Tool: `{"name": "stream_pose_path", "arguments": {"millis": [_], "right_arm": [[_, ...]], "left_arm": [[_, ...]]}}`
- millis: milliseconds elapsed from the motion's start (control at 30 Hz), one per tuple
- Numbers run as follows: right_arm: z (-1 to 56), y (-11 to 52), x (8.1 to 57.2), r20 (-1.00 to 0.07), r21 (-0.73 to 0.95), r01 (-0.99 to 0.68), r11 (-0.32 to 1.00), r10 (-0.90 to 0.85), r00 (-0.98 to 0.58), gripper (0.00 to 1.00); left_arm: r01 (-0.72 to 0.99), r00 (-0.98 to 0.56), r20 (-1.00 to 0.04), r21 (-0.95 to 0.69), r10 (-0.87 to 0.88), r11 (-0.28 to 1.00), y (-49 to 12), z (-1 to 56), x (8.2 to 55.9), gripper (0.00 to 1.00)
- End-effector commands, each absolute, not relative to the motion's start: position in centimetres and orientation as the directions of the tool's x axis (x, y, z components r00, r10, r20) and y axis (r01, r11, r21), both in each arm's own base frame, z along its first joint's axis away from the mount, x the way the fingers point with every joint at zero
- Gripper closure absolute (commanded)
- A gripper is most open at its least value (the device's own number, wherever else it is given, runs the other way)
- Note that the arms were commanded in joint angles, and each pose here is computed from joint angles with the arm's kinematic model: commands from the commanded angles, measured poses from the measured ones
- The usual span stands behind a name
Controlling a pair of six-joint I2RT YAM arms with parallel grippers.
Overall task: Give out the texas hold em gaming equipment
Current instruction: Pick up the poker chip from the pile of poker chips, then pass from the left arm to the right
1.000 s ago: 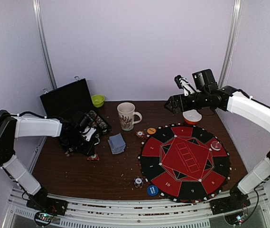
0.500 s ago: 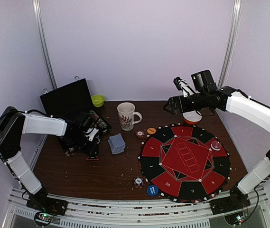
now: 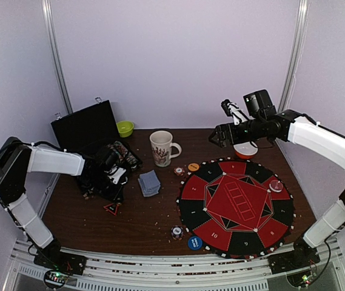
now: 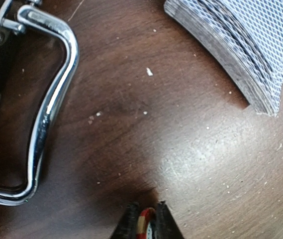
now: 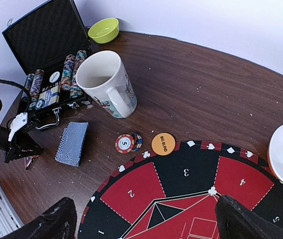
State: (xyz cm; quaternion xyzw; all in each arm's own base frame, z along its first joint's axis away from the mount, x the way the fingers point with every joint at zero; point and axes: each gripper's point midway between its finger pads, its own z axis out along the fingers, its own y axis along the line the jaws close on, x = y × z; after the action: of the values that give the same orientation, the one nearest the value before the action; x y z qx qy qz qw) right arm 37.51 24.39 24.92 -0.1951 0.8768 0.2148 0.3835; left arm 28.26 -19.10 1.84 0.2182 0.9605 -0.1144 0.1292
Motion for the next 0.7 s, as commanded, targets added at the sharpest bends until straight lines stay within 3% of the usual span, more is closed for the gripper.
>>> {"name": "stream_pose_path", "arguments": {"millis": [0,233,400,500,667], "right_arm": [[25.6,24.1,37.8,-0.762,0.21,-0.504,0.838,-0.183,-0.621,0.0],[25.8,23.9,37.7,-0.759,0.209,-0.501,0.84,-0.183,-0.624,0.0],[26.7,24.5,36.8,-0.774,0.24,-0.533,0.811,-0.172,-0.61,0.0],[27.9,26.1,35.6,-0.804,0.287,-0.617,0.733,-0.167,-0.571,0.0],[31.5,32.2,31.9,-0.883,0.32,-0.807,0.496,-0.154,-0.444,0.03]], "left_arm": [[0.462,-0.867,-0.306,-0.195,0.394,0.865,-19.5,2.5,28.0,0.9],[0.474,-0.84,-0.399,-0.204,0.369,0.857,-20.5,5.8,29.6,0.96],[0.523,-0.773,-0.54,-0.247,0.332,0.816,-22.5,10.9,31.1,1.0],[0.579,-0.693,-0.665,-0.281,0.28,0.765,-24.2,15.6,31.9,1.0],[0.696,-0.533,-0.83,-0.32,0.164,0.643,-27.8,24.5,31.9,1.0]]}}
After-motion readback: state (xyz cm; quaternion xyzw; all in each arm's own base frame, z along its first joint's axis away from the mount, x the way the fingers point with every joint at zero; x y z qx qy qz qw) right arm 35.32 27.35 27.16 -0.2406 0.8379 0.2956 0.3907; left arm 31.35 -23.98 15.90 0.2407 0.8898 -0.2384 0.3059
